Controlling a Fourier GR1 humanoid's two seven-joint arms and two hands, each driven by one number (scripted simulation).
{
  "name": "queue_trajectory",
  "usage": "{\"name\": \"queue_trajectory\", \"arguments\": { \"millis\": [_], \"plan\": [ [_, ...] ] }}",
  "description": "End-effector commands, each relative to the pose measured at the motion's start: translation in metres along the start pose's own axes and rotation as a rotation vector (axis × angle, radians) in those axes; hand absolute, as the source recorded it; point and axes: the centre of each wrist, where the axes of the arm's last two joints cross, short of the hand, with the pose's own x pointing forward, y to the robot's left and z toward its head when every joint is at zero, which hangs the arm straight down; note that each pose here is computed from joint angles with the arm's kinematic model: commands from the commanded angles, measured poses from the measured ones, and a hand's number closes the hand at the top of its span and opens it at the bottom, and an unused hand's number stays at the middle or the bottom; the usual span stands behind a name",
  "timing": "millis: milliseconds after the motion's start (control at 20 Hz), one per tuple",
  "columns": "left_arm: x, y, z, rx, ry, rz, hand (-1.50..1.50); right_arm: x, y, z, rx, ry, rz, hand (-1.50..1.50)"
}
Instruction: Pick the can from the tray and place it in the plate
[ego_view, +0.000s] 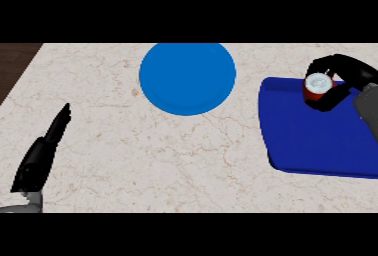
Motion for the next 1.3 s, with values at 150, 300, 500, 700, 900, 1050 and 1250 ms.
{"name": "queue_trajectory", "arguments": {
  "millis": [150,300,500,700,900,1050,1250],
  "plan": [
    [-0.003,0.003,0.01,0.001,0.015,-0.005,0.0,0.019,-0.021,-0.012,-0.279,-0.035,0.068,1.5],
    [-0.015,0.002,0.016,0.008,0.012,-0.004,0.0,0.048,-0.034,-0.021,-0.431,-0.094,0.071,1.5],
    [-0.021,-0.002,0.016,0.039,0.047,0.002,0.0,0.061,-0.062,-0.018,-0.536,-0.287,0.008,1.5],
    [-0.023,-0.009,0.012,0.056,0.071,-0.003,0.0,0.084,-0.078,-0.02,-0.527,-0.505,-0.076,1.5],
    [-0.014,0.001,0.019,0.059,0.061,-0.007,0.0,0.132,-0.062,-0.034,-0.442,-0.599,-0.131,1.5],
    [-0.015,0.015,0.021,0.042,0.066,-0.019,0.0,0.158,-0.07,-0.033,-0.414,-0.669,-0.13,1.5],
    [-0.021,-0.003,0.036,0.046,0.072,-0.011,0.0,0.2,-0.072,-0.036,-0.36,-0.665,-0.167,1.5]
  ]
}}
